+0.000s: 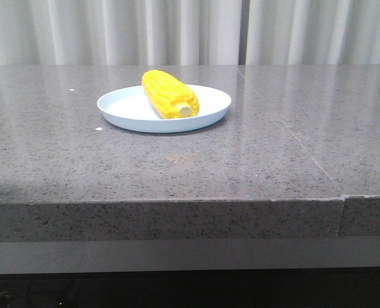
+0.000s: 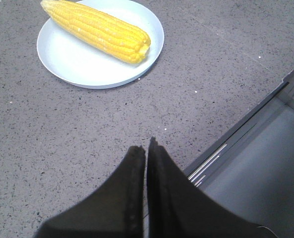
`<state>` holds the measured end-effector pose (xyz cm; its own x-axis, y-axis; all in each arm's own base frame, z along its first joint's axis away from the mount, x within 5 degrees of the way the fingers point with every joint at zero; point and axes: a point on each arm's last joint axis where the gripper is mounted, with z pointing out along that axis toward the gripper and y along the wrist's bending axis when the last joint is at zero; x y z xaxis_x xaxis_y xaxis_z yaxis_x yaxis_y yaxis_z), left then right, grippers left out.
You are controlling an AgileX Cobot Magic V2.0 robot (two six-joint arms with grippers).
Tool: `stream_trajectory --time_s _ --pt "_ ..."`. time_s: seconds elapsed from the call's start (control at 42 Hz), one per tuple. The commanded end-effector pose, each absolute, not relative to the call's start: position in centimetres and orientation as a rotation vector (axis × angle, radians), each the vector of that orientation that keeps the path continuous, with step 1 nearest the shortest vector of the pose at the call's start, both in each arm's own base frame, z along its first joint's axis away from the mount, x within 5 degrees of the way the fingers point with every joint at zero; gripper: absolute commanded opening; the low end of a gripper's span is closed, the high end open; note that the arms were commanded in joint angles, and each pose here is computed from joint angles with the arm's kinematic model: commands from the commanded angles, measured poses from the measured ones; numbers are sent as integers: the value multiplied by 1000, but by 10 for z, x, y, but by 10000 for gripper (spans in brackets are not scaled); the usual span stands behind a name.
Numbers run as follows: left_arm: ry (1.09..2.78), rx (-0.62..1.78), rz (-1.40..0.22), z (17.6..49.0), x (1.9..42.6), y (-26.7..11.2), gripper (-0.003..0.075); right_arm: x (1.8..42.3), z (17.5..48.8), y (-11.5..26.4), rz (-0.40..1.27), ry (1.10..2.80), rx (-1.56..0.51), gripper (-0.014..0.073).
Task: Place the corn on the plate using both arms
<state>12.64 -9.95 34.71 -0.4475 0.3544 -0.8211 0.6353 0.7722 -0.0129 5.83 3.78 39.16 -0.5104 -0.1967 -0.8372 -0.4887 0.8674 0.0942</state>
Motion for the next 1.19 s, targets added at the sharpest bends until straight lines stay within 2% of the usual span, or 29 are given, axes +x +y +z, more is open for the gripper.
stream_trajectory --time_s 0.0,0.309,0.523,0.809,0.999,1.165 --pt "1978 702 -442 363 126 -101 -20 60 403 38 405 2028 -490 -67" --pt "1978 699 -441 362 125 -100 -20 60 403 38 405 2028 -490 -67" --pt "1894 504 -335 349 116 -63 -20 60 403 38 405 2028 -490 -67" --pt "1661 178 -144 297 80 -17 -20 60 403 38 405 2028 -490 -67" --pt "1500 75 -62 259 60 -5 -20 60 403 38 405 2028 -490 -67" --pt "1453 27 -12 226 55 -1 -20 60 403 38 405 2028 -490 -67"
